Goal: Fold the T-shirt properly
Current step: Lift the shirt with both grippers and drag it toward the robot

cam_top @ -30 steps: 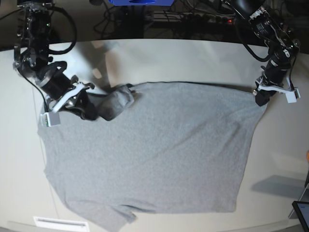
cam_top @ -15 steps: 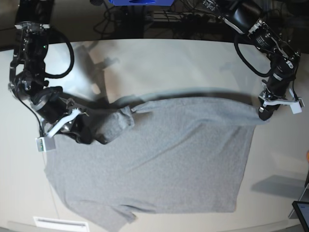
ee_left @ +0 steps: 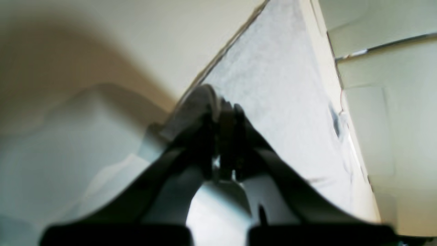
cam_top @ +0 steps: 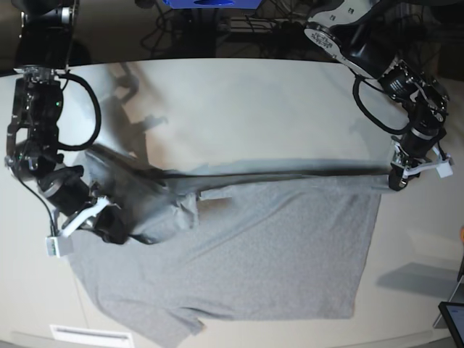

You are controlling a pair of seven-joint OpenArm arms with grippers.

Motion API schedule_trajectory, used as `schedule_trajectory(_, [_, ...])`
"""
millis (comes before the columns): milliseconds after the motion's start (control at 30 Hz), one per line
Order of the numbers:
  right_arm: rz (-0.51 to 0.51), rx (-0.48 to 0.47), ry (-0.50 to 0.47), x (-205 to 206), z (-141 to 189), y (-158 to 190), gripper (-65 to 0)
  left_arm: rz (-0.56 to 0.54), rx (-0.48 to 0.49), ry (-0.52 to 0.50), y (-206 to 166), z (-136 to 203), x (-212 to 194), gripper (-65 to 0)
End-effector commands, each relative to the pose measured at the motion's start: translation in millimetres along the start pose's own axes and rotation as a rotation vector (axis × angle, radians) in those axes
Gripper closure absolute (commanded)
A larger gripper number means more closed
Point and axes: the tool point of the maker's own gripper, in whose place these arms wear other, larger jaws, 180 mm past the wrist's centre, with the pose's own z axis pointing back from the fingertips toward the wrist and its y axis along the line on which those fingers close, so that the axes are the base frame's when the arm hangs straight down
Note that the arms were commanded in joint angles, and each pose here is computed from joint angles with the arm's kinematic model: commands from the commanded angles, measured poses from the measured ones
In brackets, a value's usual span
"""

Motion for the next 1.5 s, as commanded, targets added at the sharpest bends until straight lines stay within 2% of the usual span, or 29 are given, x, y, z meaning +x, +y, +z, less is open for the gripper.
schedule_trajectory(0, [0.018,0.010,-0.048,19,1,1,-0.3,-0.014,-0.046,-0.057,-16,-2,23,0.0])
schedule_trajectory(300, [-0.018,-0.020,-0.023,23,-14,-21,-0.3,0.049,-0.085,-0.029,-27,-26,25,0.0])
schedule_trajectory(433, [-0.027,-0.023,-0.015,26,-20,-29,-0.3,0.037,-0.051,0.008,-28,-41,20,0.0])
schedule_trajectory(500, [-0.003,-0.026,-0.005,27,-24,-33,-0.3,0.023,-0.036,0.017,-31,-47,21,0.0])
schedule_trajectory(667, [0.076,-0.107,0.041,20,-37,-48,-0.3,0.025,-0.025,0.016,-36,-61,21,0.0])
schedule_trajectory(800, [0.179,-0.119,0.053,18,-50,-51,-0.9,-0.067,-0.026,0.036,-51,-79,12,0.0])
schedule_trajectory(933, [0.229,-0.168,0.086,8,-63,-60,-1.6,-0.183,-0.055,0.035,-74,-92,7,0.0])
schedule_trajectory(1000, [0.246,-0.180,0.070,9,-65,-61,-6.8,-0.197,-0.055,0.011,-75,-91,15,0.0])
schedule_trajectory(1067, [0.270,-0.195,0.049,13,-65,-63,-17.7,-0.202,-0.051,0.004,-74,-91,19,-0.8])
schedule_trajectory(1133, [0.292,-0.207,0.043,16,-65,-66,-30.5,-0.212,-0.042,-0.010,-71,-88,29,-6.4])
schedule_trajectory(1200, [0.300,-0.212,0.039,18,-64,-67,-46.1,-0.223,-0.031,-0.026,-67,-85,39,-16.5])
schedule_trajectory(1267, [0.299,-0.216,0.033,19,-62,-68,-57.0,-0.233,-0.022,-0.040,-63,-82,49,-24.5])
schedule_trajectory(1333, [0.308,-0.215,0.008,25,-61,-67,-58.5,-0.244,-0.013,-0.054,-60,-78,59,-29.2])
schedule_trajectory(1467, [0.355,-0.212,-0.036,30,-46,-58,-55.4,-0.194,0.011,-0.114,-44,-66,81,-30.1])
